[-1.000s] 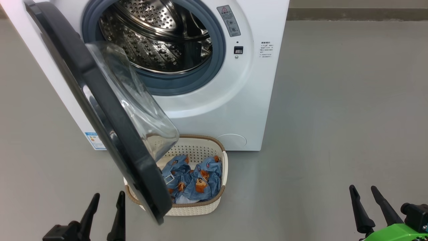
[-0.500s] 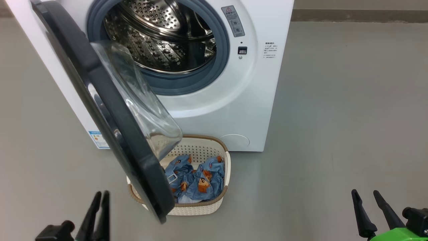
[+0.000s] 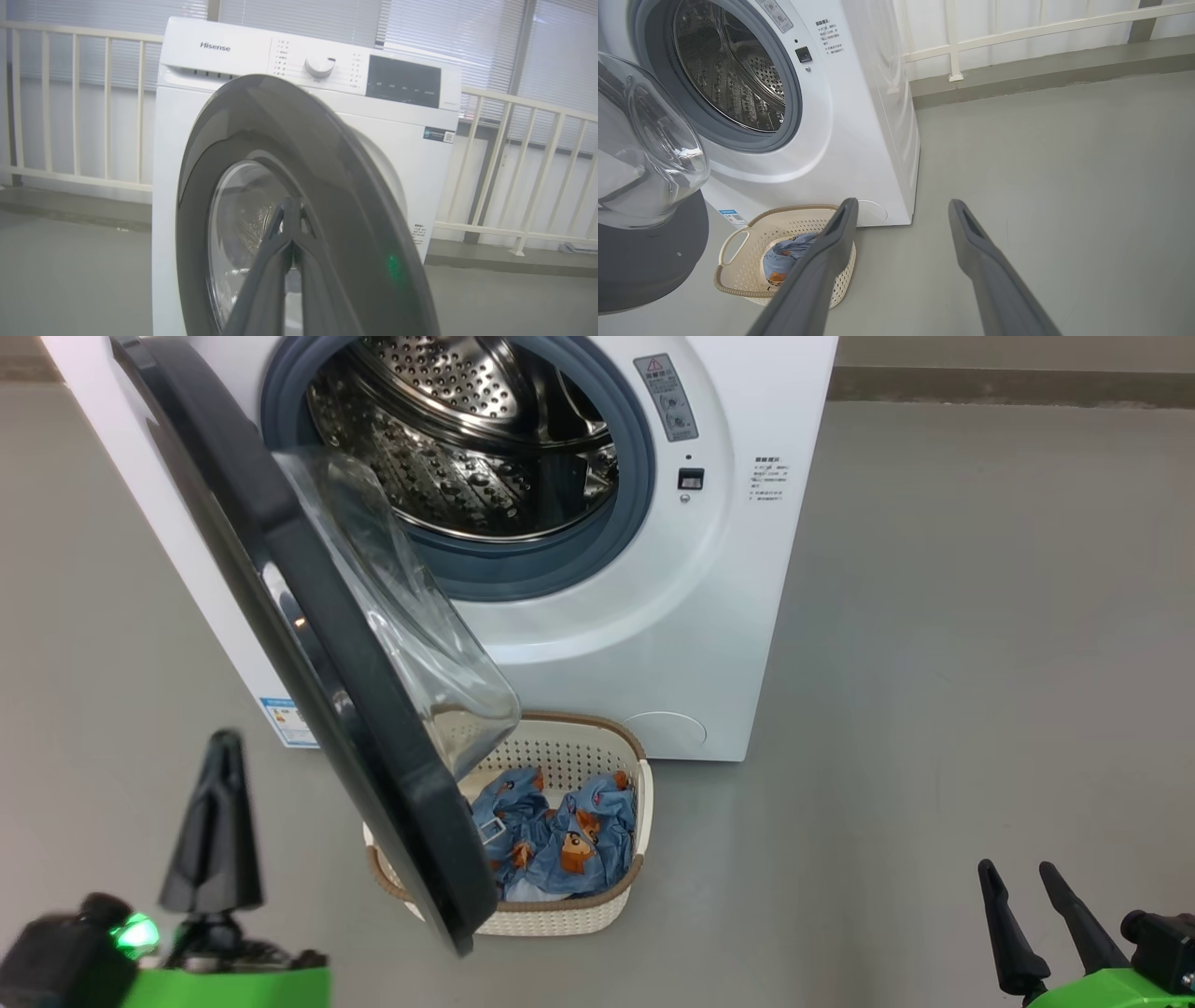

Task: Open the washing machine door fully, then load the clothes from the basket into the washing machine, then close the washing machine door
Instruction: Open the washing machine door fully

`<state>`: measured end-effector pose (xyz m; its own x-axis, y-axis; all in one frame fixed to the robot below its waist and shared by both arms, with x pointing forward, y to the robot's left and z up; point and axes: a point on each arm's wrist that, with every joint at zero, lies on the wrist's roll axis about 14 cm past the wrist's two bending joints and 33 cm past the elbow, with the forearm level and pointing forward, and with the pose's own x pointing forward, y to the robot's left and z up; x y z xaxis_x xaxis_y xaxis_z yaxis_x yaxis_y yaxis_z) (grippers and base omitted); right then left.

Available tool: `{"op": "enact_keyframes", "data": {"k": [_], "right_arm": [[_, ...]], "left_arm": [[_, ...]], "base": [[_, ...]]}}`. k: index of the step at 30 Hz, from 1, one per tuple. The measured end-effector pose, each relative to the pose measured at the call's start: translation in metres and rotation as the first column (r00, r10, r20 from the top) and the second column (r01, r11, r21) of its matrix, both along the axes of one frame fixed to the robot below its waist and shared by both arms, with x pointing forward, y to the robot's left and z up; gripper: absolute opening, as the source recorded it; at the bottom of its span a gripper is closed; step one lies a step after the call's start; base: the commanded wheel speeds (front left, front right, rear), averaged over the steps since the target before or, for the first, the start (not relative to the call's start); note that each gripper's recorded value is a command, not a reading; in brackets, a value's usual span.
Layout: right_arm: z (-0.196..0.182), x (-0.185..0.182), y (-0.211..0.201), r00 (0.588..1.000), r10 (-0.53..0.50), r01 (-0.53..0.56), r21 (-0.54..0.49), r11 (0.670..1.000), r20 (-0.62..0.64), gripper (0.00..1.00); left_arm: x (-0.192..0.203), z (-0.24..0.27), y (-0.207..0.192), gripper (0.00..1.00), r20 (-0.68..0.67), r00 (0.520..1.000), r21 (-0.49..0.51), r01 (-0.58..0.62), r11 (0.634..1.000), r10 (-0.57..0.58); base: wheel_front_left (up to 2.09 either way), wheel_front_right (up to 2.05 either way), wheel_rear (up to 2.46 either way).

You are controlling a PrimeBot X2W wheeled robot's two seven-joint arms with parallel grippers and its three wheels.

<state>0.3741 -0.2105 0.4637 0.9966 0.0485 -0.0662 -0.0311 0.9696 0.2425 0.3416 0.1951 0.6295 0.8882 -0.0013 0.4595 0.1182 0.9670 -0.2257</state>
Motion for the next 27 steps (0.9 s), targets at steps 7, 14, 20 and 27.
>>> {"op": "enact_keyframes", "data": {"k": [7,14,20,27], "right_arm": [[-0.001,0.001,0.001,1.000,0.005,-0.005,-0.004,1.000,-0.002,1.00],[-0.005,0.001,0.000,1.000,0.005,-0.005,-0.011,1.000,-0.014,1.00],[-0.007,0.003,0.001,1.000,0.008,-0.008,-0.022,1.000,-0.021,1.00],[-0.006,0.004,0.000,1.000,0.006,-0.007,-0.030,1.000,-0.017,1.00]], "left_arm": [[-0.016,0.037,-0.077,0.00,0.123,0.971,0.086,0.197,0.977,-0.207],[-0.024,0.012,-0.155,0.00,0.040,0.894,0.039,0.444,0.895,-0.445],[-0.009,-0.028,-0.161,0.00,-0.091,0.880,-0.020,0.467,0.884,-0.466],[0.008,-0.052,-0.141,0.00,-0.170,0.900,-0.059,0.397,0.916,-0.402]], "base": [[0.00,0.00,0.00],[0.00,0.00,0.00],[0.00,0.00,0.00],[0.00,0.00,0.00]]}}
